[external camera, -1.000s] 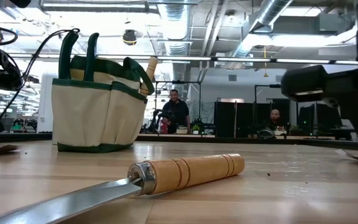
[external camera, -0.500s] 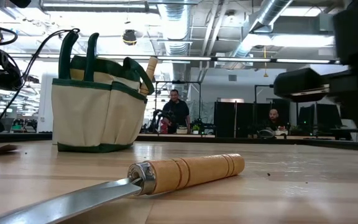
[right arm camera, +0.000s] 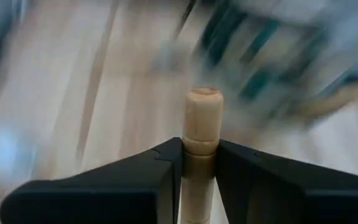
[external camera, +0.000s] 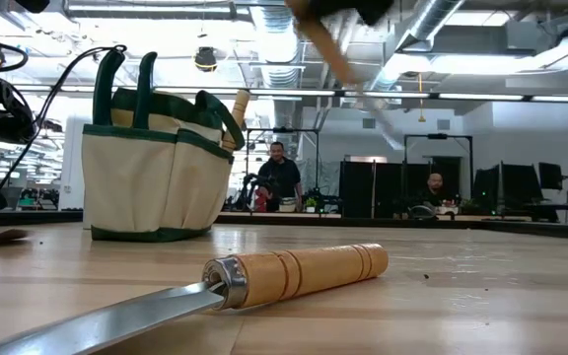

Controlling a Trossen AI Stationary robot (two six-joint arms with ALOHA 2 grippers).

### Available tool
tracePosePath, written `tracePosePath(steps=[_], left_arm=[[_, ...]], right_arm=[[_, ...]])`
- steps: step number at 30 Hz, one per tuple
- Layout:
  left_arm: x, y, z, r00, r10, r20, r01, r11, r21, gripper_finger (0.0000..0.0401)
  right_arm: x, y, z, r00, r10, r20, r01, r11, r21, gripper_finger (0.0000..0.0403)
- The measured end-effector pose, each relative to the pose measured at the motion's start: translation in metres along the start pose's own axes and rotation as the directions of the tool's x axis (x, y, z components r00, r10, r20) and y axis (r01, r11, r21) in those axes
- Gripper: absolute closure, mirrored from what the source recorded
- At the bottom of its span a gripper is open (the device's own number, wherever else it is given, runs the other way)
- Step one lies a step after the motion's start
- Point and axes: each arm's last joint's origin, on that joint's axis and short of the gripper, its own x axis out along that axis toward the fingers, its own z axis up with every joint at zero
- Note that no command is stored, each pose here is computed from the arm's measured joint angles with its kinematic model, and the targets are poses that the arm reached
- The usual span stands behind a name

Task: Pick & Place Garden tools in Gardening bag
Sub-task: Put the trowel into the gardening bag

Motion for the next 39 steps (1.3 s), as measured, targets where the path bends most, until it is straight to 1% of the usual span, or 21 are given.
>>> tracePosePath(steps=[1,3,7,9,11,15,16,18,22,24,26,30,33,37,39], left_arm=[[0.0,0.0,0.0,1.0,-0.001,0.001,0.001,1.0,0.0,0.0382],[0.0,0.0,0.0,1.0,0.0,0.0,0.0,1.0,0.0,0.0382],[0.0,0.0,0.0,1.0,-0.001,0.001,0.001,1.0,0.0,0.0382],[0.0,0.0,0.0,1.0,-0.002,0.001,0.002,1.0,0.0,0.0382],[0.0,0.0,0.0,1.0,-0.002,0.001,0.002,1.0,0.0,0.0382],[0.0,0.0,0.0,1.0,-0.002,0.001,0.002,1.0,0.001,0.0382],[0.0,0.0,0.0,1.0,-0.002,0.0,0.002,1.0,0.001,0.0382],[0.0,0.0,0.0,1.0,-0.002,0.001,0.002,1.0,0.0,0.0382],[0.0,0.0,0.0,1.0,-0.002,0.0,0.002,1.0,0.001,0.0382],[0.0,0.0,0.0,1.0,-0.002,-0.001,0.002,1.0,0.002,0.0382],[0.0,0.0,0.0,1.0,-0.002,-0.002,0.002,1.0,0.003,0.0382],[0.0,0.0,0.0,1.0,-0.002,-0.003,0.002,1.0,0.003,0.0382],[0.0,0.0,0.0,1.0,-0.002,-0.003,0.002,1.0,0.003,0.0382],[0.0,0.0,0.0,1.0,-0.003,-0.003,0.003,1.0,0.003,0.0382],[0.0,0.0,0.0,1.0,-0.003,-0.003,0.003,1.0,0.003,0.0382]], right_arm=[[0.001,-0.004,0.006,0.996,-0.034,0.08,0.03,0.999,0.043,0.0344],[0.005,-0.01,0.014,0.973,-0.084,0.217,0.059,0.991,0.121,0.0344],[0.023,-0.016,0.014,0.907,-0.14,0.398,0.052,0.973,0.224,0.0344],[0.036,-0.017,0.009,0.881,-0.178,0.438,0.078,0.968,0.237,0.0344],[0.042,-0.017,0.008,0.856,-0.216,0.47,0.122,0.967,0.222,0.0344],[0.04,-0.025,0.017,0.789,-0.302,0.536,0.218,0.952,0.215,0.0344],[0.04,-0.028,0.019,0.776,-0.31,0.55,0.227,0.95,0.216,0.0344],[0.042,-0.035,0.022,0.758,-0.295,0.581,0.217,0.955,0.202,0.0344],[0.05,-0.05,0.022,0.761,-0.276,0.587,0.205,0.961,0.186,0.0344],[0.057,-0.054,0.02,0.775,-0.241,0.584,0.168,0.97,0.177,0.0344],[0.064,-0.054,0.015,0.791,-0.211,0.574,0.148,0.977,0.155,0.0344],[0.065,-0.054,0.014,0.806,-0.202,0.556,0.15,0.979,0.138,0.0344],[0.068,-0.053,0.006,0.823,-0.196,0.533,0.155,0.981,0.121,0.0344],[0.068,-0.058,-0.01,0.804,-0.2,0.56,0.105,0.975,0.197,0.0344],[0.068,-0.06,-0.019,0.796,-0.198,0.571,0.094,0.974,0.207,0.0344]])
